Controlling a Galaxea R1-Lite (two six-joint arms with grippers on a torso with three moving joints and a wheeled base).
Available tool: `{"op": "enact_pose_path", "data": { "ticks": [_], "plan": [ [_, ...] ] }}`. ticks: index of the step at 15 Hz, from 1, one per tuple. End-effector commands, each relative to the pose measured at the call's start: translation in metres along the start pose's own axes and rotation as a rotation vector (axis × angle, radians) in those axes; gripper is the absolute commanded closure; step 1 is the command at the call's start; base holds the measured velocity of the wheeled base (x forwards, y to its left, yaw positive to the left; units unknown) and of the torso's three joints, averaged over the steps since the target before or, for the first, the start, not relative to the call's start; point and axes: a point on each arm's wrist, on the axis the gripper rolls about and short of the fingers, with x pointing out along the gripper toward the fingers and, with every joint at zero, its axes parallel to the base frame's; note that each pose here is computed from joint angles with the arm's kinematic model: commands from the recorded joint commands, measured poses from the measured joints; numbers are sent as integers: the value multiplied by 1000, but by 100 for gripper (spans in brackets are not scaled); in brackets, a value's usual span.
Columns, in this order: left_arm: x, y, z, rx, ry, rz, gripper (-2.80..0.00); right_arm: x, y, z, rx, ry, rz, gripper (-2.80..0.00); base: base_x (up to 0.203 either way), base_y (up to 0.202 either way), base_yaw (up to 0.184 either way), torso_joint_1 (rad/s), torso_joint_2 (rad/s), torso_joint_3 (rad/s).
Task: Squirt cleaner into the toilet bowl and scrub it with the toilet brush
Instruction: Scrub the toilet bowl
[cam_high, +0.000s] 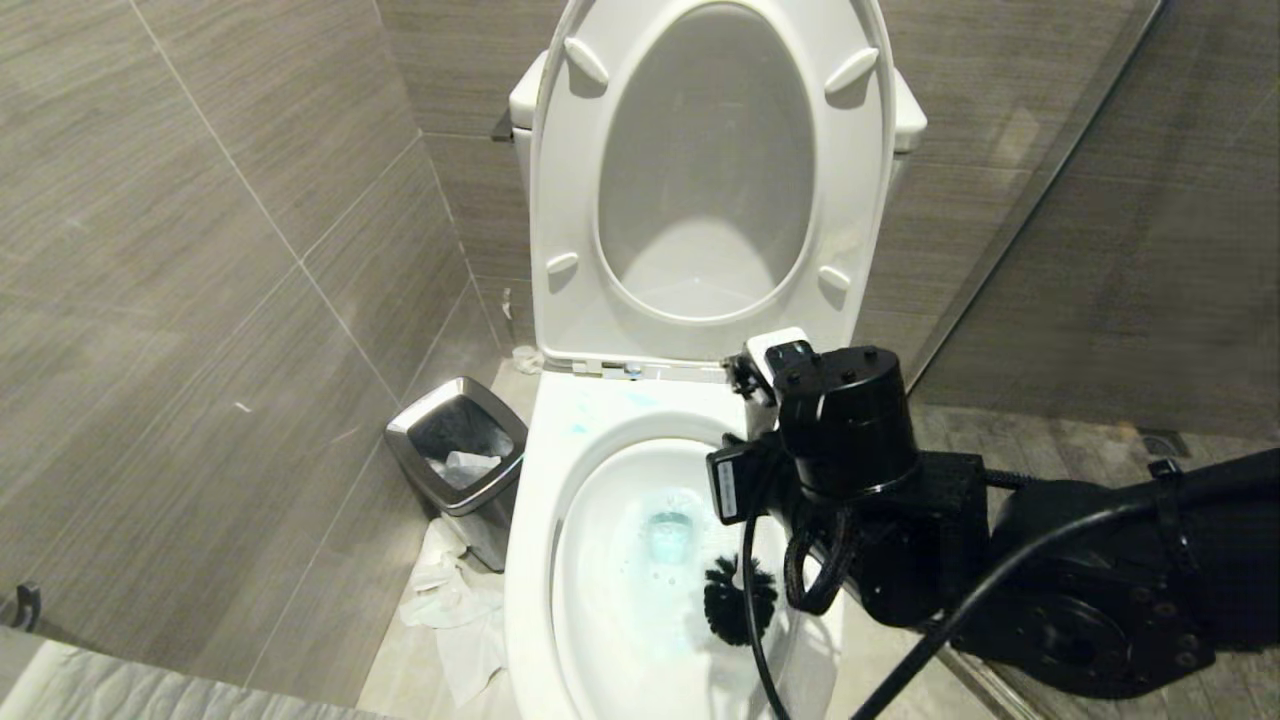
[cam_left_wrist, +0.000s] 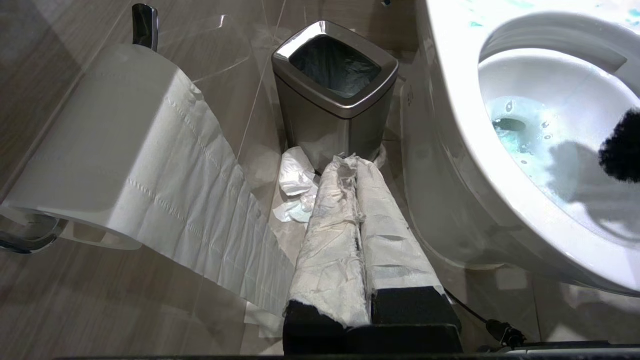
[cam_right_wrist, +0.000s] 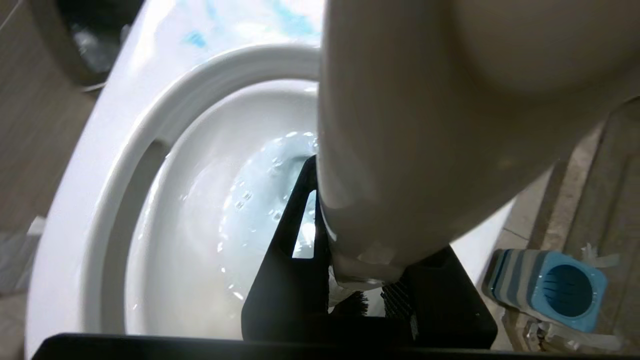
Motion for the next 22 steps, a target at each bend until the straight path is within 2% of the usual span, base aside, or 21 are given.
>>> {"op": "enact_pose_path", "data": {
  "ticks": [1,7,11,14,22],
  "plan": [
    [0,0,0,-1,2,1,0,15,-12,9,28,-18,-45,0,0,0,0,0,0,0],
    [0,0,0,-1,2,1,0,70,-18,17,54,-41,-120,0,0,0,0,0,0,0],
    [0,0,0,-1,2,1,0,106,-3,16,36,-63,-125,0,0,0,0,0,0,0],
    [0,0,0,-1,2,1,0,121,8,27,28,-112,-117,0,0,0,0,0,0,0],
    [0,0,0,-1,2,1,0,96,75,27,-23,-152,23,0,0,0,0,0,0,0]
  ]
}}
